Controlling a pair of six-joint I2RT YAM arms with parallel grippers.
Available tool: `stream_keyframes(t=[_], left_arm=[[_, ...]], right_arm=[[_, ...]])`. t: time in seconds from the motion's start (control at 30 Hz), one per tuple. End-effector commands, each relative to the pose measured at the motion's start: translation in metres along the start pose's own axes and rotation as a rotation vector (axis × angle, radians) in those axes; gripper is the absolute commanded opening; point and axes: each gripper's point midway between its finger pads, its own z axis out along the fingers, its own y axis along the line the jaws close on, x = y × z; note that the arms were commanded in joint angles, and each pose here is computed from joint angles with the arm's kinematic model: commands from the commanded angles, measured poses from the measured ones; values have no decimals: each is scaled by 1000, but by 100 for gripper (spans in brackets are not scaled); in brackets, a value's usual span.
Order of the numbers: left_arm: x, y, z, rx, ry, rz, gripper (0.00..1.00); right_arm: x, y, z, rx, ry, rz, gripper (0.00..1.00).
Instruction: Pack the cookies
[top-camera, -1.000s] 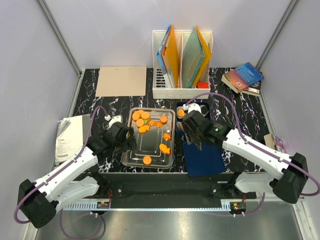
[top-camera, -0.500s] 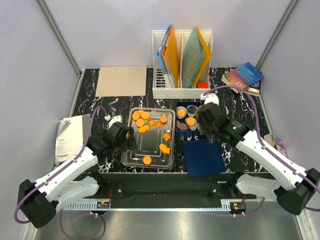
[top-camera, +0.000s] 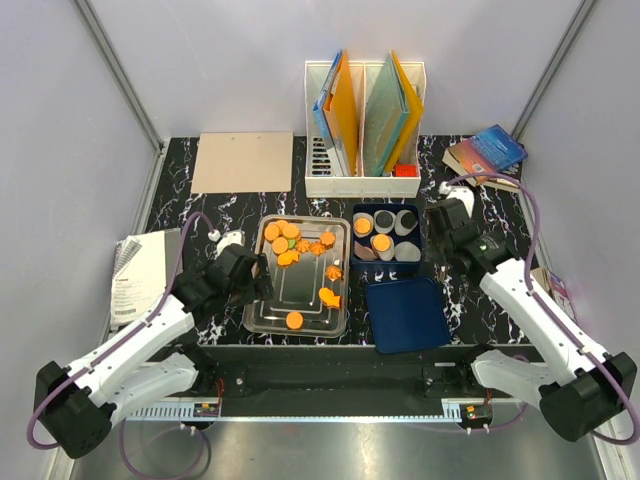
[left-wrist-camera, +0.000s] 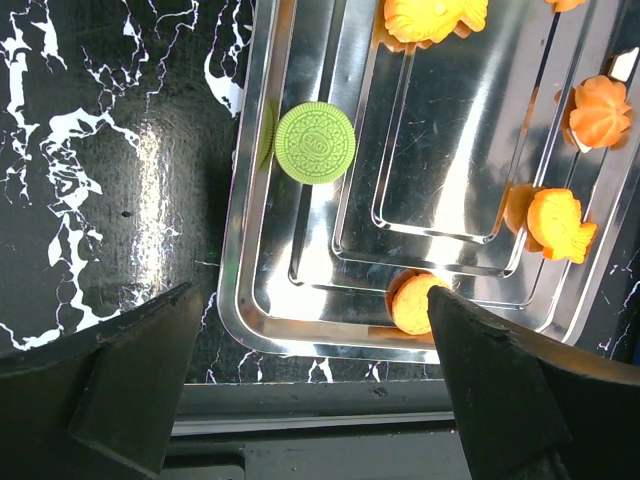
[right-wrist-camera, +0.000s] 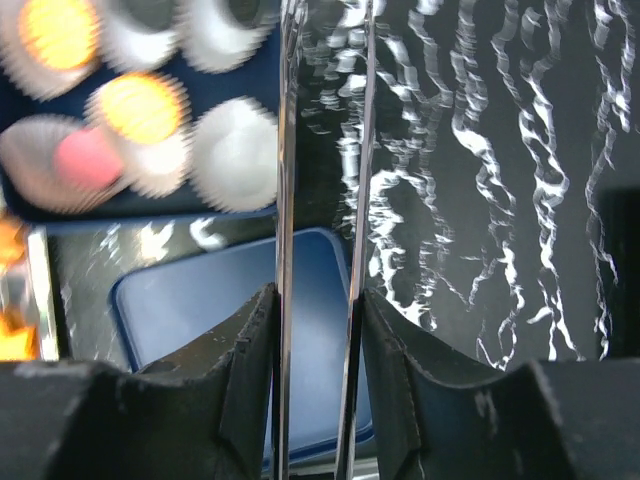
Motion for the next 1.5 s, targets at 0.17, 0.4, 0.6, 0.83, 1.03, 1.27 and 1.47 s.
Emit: stream_keyframes(t=[0.17,0.4,0.6,0.83,1.03,1.27,1.47], left_arm=[[-10,-12,-8,58,-32,-10,99],[-13,-16,-13,92,-51,-16,99],[-14,-18,-18,123,-71,-27,99],[-14,-18,-20,130,-73,-29,99],[-14,-18,-17,121,-67,-27,99],[-12,-22,-16,136,-52,-15,99],[-8,-75,-29,405,-26,-28,99]], right_arm=[[-1,-46,58,113,34,383,45],[13,-43,116,133,147,536,45],[7,-65,152,224,180,601,46],[-4,-99,187,292,216,625,51],[-11,-88,182,237,238,651,76],[-6,-70,131,127,132,736,80],[-6,-32,63,-71,-57,758,77]])
